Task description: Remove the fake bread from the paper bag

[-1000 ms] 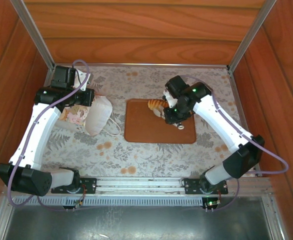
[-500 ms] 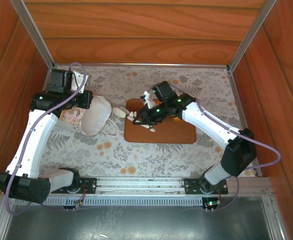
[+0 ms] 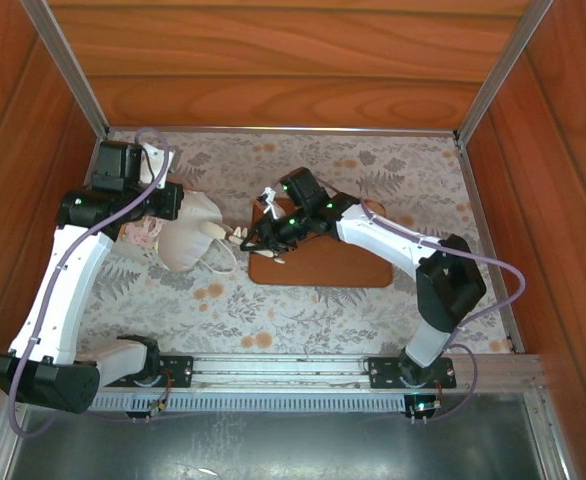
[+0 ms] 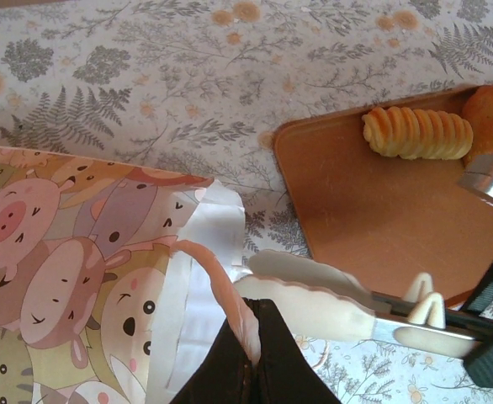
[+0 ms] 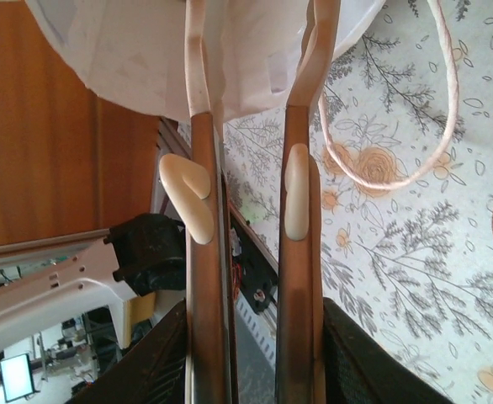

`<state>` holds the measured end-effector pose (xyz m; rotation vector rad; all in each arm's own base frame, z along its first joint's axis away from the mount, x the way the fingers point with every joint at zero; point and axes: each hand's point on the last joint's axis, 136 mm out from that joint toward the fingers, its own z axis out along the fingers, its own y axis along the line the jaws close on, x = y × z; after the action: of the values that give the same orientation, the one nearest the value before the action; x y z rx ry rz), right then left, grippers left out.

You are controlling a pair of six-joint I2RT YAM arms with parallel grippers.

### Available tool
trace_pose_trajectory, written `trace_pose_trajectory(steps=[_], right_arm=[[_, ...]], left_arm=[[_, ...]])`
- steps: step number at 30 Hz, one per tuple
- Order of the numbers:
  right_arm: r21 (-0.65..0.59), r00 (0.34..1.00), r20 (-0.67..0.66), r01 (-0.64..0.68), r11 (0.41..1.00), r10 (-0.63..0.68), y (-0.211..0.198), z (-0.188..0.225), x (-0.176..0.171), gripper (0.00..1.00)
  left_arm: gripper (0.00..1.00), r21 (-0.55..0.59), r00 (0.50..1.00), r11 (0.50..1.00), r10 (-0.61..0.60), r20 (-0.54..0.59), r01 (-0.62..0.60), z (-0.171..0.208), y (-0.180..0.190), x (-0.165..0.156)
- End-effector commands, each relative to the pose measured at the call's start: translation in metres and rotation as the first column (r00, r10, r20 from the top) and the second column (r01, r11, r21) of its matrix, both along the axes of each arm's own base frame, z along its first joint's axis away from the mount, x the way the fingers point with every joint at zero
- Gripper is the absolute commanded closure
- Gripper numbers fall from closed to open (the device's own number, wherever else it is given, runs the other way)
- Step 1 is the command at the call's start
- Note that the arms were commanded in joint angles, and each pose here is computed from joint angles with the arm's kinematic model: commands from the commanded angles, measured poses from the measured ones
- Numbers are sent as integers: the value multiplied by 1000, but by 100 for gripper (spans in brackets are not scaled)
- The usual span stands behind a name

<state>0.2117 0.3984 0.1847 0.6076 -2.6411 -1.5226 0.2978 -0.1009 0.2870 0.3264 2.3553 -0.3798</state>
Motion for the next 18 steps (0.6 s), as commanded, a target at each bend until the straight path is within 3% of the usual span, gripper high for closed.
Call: trace_pose_trajectory(steps=[1, 9, 18], right_arm=[[59, 1000, -22, 0, 998, 2, 21, 2, -1, 62], [34, 998, -17, 66, 997, -65, 68, -19, 14, 60], [94, 996, -7, 88, 992, -88, 104, -19, 26, 57]], left_arm=[[100, -1, 1000, 1000, -1, 23, 1, 5, 0, -2], [100, -13, 999, 1000, -19, 39, 19, 11, -3, -3], [100, -33, 996, 996, -75, 45, 77, 16, -13, -3]])
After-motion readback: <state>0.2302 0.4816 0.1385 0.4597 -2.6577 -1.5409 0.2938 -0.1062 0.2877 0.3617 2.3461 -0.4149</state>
